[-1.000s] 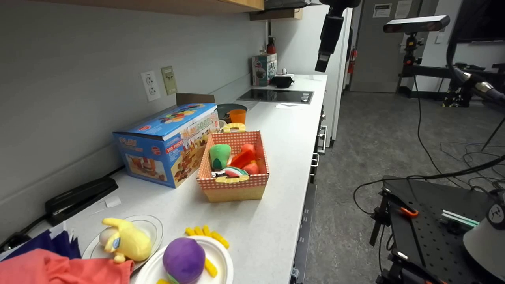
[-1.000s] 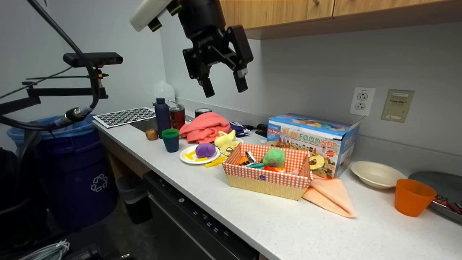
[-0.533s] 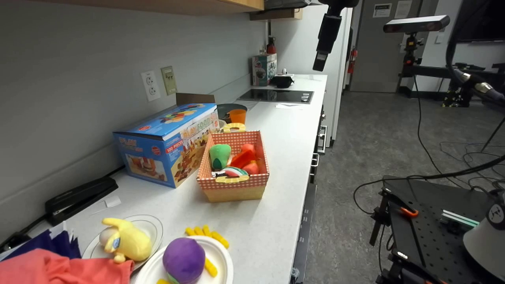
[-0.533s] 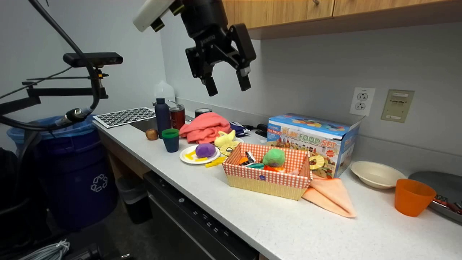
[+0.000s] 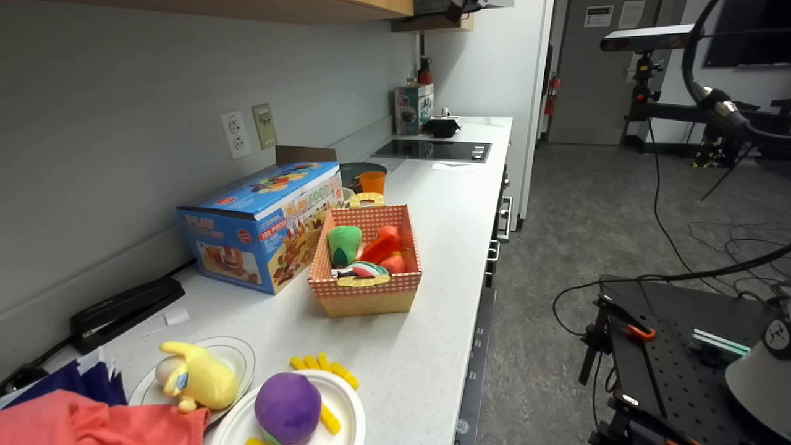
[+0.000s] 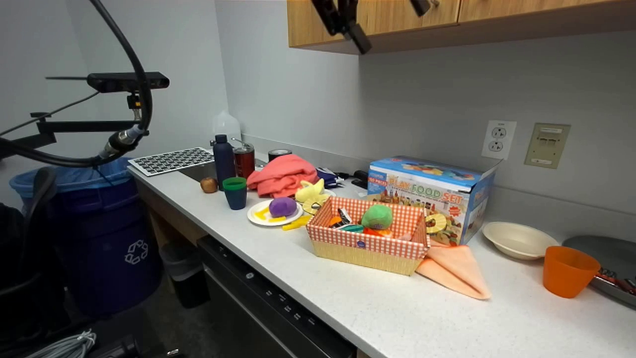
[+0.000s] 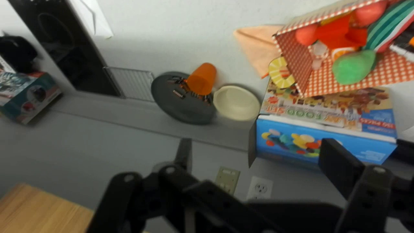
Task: Open the right door of the cabinet above the blue box, take the pineapple plush toy out of the cabinet and place it in the basket
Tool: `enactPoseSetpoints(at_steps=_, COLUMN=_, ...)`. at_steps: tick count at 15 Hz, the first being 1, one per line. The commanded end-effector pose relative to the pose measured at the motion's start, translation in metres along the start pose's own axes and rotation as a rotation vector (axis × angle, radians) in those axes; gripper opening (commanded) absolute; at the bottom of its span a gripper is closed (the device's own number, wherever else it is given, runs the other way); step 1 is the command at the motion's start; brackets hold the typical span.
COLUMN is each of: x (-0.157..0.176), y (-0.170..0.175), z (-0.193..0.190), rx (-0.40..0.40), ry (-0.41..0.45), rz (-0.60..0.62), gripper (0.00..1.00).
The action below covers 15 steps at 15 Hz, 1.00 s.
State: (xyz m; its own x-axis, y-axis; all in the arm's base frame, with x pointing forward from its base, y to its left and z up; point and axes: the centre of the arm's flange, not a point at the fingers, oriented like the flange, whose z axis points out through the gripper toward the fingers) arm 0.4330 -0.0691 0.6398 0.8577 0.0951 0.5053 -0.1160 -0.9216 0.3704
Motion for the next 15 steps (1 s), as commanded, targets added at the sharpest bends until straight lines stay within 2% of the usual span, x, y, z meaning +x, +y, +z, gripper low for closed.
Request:
enactPoseSetpoints(at_steps=1, x=0.052, y=0.019, z=-0.003, rx=-0.096, ry=0.115, rz=0.040, gripper=1.00)
enactPoseSetpoints(at_steps=6, x=0.085, y=0.031, z=0.013, rx=-0.199, ry=0.280, rz=0.134, gripper=1.00)
enactPoseSetpoints(at_steps=7, x=0.063, y=0.029, z=0.006, rx=-0.149, ry=0.230, rz=0.088, gripper=1.00)
enactPoseSetpoints(at_steps=12, x=0.074, y=0.032, z=0.013, rx=-0.163, ry=0.258, rz=0.120, gripper=1.00)
enactPoseSetpoints(at_steps=15, x=0.089, y=0.037, z=0.011, rx=-0.152, ry=0.351, rz=0.187, gripper=1.00)
